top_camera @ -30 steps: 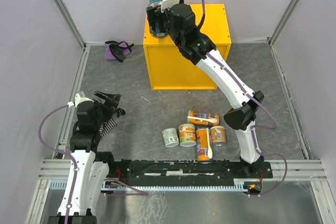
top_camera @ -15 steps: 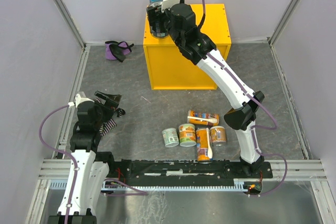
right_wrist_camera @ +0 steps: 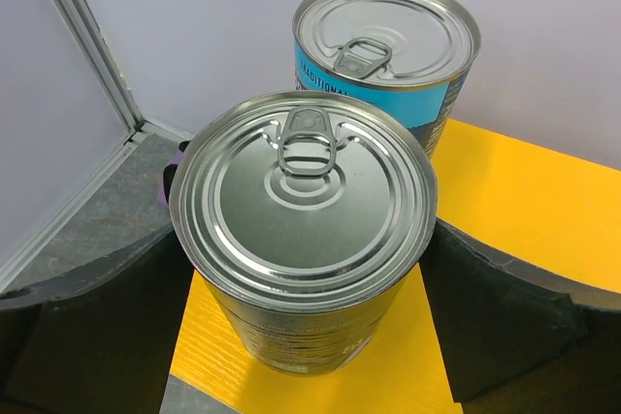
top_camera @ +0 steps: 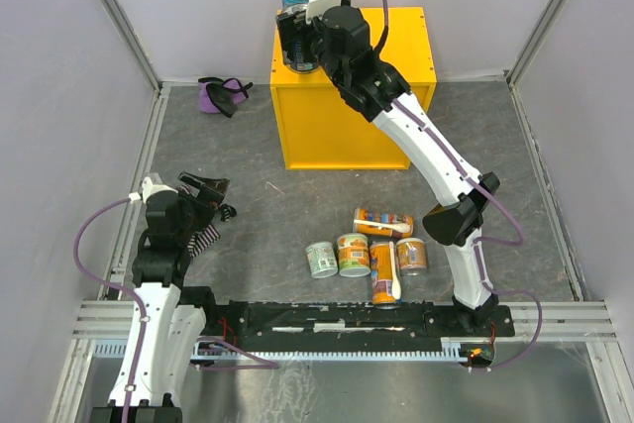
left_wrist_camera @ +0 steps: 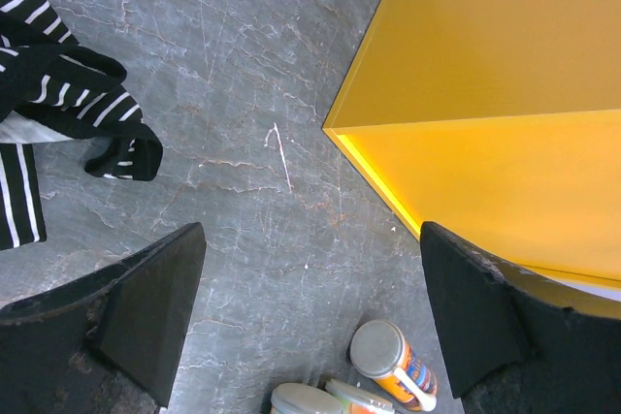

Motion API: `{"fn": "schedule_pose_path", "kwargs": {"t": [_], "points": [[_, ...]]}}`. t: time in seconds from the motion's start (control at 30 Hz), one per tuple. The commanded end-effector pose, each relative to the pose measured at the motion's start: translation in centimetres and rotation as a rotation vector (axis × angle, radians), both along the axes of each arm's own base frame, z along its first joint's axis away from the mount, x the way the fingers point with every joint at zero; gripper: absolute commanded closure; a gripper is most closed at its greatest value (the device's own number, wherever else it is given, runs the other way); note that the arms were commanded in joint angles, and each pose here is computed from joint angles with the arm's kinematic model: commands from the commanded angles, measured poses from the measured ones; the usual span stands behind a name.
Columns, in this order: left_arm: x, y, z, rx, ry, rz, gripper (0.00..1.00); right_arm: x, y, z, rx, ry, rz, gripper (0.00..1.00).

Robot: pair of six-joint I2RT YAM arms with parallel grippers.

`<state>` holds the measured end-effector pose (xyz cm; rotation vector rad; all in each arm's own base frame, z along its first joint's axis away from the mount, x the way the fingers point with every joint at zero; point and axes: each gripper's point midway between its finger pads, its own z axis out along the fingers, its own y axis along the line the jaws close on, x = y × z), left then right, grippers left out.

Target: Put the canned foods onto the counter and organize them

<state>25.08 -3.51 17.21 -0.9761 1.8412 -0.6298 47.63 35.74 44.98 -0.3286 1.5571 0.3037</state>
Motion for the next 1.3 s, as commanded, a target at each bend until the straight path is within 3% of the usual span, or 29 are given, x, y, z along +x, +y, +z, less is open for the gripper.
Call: {"fn": "schedule_pose_path", "kwargs": {"t": [0.0,0.8,1.27], "points": [[0.3,0.1,1.0,0.008,-0.033,0.000,0.03,-1.1,-1.5,3.9,0.068,-0.050,-0.004,0.01],[0.9,0.5,3.2,0.032,-0.054,0.010,0.01,-3.1,-2.3,4.3,0.070,-0.024,0.018,0.01],[0.6,1.3,3.7,0.052,-0.052,0.048,0.01,-8.2,-2.8,3.7,0.041,0.001,0.041,0.01]]}}
